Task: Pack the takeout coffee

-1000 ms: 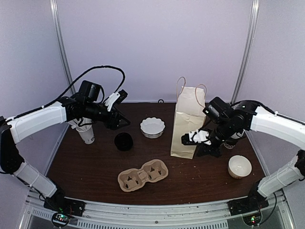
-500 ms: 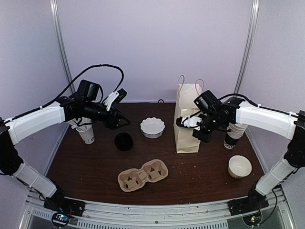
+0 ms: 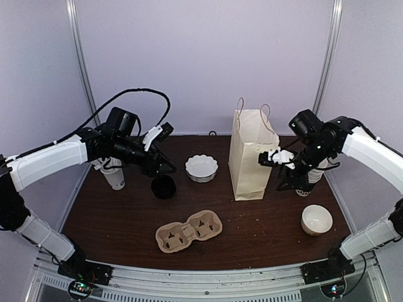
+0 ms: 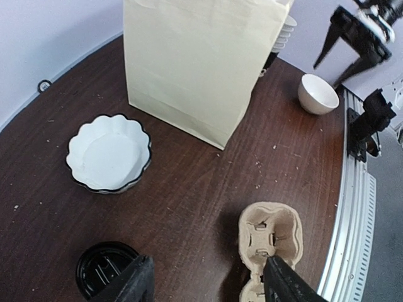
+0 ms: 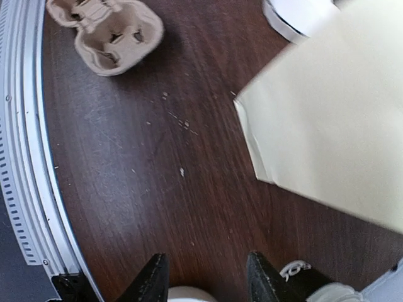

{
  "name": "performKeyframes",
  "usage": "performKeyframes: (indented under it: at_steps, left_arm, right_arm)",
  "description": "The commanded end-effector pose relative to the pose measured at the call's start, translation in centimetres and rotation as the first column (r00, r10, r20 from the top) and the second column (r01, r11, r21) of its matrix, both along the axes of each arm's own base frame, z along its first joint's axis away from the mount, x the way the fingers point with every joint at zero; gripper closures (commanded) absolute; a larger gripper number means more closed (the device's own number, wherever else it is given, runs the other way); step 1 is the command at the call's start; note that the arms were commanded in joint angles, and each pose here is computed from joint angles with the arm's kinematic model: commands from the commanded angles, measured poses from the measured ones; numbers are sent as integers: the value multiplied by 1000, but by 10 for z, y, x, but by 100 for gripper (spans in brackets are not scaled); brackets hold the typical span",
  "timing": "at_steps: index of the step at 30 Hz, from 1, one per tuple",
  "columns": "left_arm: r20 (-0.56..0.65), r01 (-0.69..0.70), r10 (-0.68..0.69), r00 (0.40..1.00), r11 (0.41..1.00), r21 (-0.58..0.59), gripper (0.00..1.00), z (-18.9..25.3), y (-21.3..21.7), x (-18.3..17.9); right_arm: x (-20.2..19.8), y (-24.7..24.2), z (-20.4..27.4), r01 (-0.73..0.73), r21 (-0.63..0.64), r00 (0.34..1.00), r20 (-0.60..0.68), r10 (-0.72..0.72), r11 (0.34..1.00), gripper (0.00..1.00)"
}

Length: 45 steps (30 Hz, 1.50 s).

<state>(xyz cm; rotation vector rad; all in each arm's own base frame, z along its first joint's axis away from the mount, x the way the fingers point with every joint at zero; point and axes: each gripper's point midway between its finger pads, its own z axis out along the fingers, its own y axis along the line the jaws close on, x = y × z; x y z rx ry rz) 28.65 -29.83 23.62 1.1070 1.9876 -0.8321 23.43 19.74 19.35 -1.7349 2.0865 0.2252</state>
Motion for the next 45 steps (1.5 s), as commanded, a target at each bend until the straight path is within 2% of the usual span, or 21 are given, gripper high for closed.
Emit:
performKeyframes:
  at_steps: [1, 5, 7, 9, 12, 13, 15, 16, 21, 34, 45]
  left_arm:
    - [-51, 123, -120, 992, 989, 82, 36, -15, -22, -25]
    - [-124, 192, -170, 978, 962, 196, 34, -50, -37, -46]
    - [-177, 228, -190, 966, 947, 226, 32, -66, -44, -53]
    - [-207, 262, -212, 955, 930, 256, 31, -77, -51, -61]
    - [-222, 277, -217, 950, 917, 287, 29, -89, -58, -67]
    - [-228, 273, -209, 951, 914, 299, 29, -93, -59, -68]
    - [-230, 267, -198, 953, 906, 328, 19, -100, -59, -68]
    - [-233, 267, -195, 953, 902, 338, 18, -104, -59, -69]
    - [-239, 268, -191, 952, 898, 348, 19, -109, -59, -68]
    - [-216, 259, -188, 958, 891, 373, 19, -112, -57, -64]
    - [-206, 256, -187, 960, 887, 384, 20, -114, -56, -62]
  right_arm:
    - [-3, -40, 32, 124, 114, 990, -79, -116, 986, 52]
    - [17, -82, 53, 293, 138, 956, -24, -293, 946, 45]
    - [38, -112, 62, 435, 147, 897, 20, -442, 888, 41]
    - [55, -140, 67, 543, 142, 833, 33, -553, 827, 42]
    - [64, -172, 62, 638, 71, 766, 43, -641, 767, 49]
    - [64, -178, 57, 646, 40, 761, 46, -647, 763, 51]
    - [65, -185, 51, 657, -2, 753, 54, -656, 754, 54]
    - [68, -188, 48, 669, -14, 742, 60, -667, 743, 54]
    - [81, -198, 39, 692, -70, 722, 64, -689, 719, 58]
    - [93, -184, 14, 636, -114, 760, -76, -645, 763, 70]
    - [94, -177, 2, 615, -136, 770, -109, -629, 777, 75]
